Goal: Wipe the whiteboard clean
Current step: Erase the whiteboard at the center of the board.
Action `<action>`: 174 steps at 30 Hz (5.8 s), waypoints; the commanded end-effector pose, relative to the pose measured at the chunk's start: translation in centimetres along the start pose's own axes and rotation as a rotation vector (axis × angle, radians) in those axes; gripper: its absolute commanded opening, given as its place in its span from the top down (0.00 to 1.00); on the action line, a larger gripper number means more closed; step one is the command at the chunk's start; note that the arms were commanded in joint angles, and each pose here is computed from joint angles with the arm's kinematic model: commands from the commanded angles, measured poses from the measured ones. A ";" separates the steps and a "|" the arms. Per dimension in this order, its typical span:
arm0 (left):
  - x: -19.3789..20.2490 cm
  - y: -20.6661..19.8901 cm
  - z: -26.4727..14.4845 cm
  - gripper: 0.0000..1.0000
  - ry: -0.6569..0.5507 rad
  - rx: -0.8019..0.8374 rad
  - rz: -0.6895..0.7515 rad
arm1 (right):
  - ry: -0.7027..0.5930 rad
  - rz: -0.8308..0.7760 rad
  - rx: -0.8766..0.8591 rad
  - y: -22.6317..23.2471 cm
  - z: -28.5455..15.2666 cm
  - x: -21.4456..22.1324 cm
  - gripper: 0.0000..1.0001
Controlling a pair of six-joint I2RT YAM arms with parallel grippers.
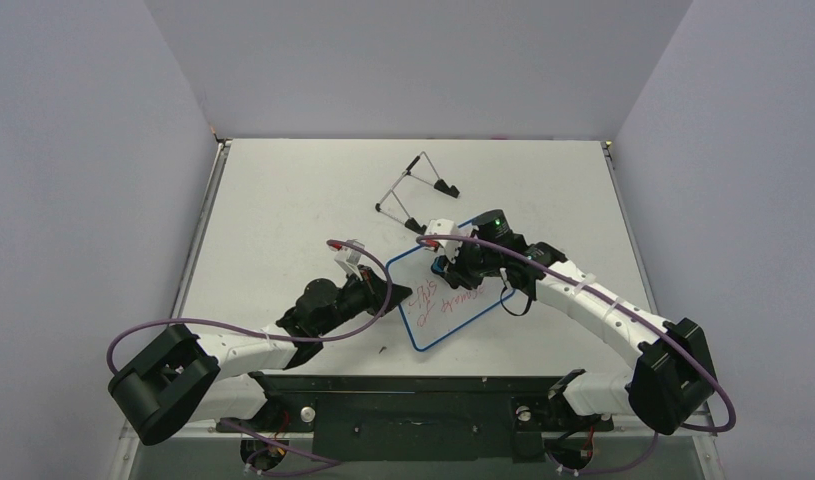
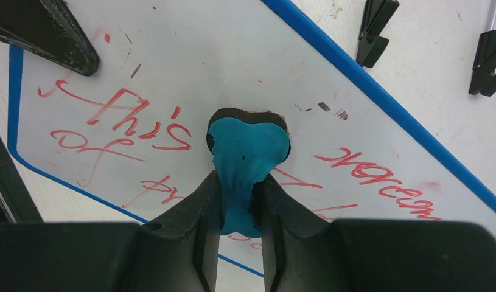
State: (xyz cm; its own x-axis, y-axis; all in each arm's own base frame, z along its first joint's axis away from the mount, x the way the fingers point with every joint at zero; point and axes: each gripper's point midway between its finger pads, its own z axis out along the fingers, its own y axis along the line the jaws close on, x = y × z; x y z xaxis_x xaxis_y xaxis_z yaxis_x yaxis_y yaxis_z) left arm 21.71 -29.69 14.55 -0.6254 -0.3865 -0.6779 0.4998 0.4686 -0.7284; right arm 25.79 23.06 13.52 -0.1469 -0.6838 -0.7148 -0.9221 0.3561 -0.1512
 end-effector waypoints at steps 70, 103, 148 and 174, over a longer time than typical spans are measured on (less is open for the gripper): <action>-1.5 -3.0 0.6 1.00 -0.048 0.111 0.031 | -0.074 0.296 0.345 -7.4 -0.6 -1.2 1.00; -1.9 -3.3 0.0 1.00 -0.063 0.121 0.045 | -0.128 0.271 0.292 -7.7 -1.7 0.6 1.00; -2.0 -3.5 -0.4 1.00 -0.077 0.135 0.042 | -0.123 0.068 -0.035 -1.9 -1.5 -0.4 1.00; -2.7 -3.7 -0.4 1.00 -0.102 0.127 0.007 | -0.110 0.039 -0.053 -0.9 -0.7 -0.7 1.00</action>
State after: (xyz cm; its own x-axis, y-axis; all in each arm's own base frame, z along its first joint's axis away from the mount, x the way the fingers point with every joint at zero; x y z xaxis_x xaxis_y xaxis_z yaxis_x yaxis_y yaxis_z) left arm 21.23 -29.70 14.82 -0.6197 -0.3863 -0.6832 0.5162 0.4550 -0.7256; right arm 27.44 20.85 13.84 -0.2327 -0.5836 -0.7780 -0.8895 0.4511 -0.0723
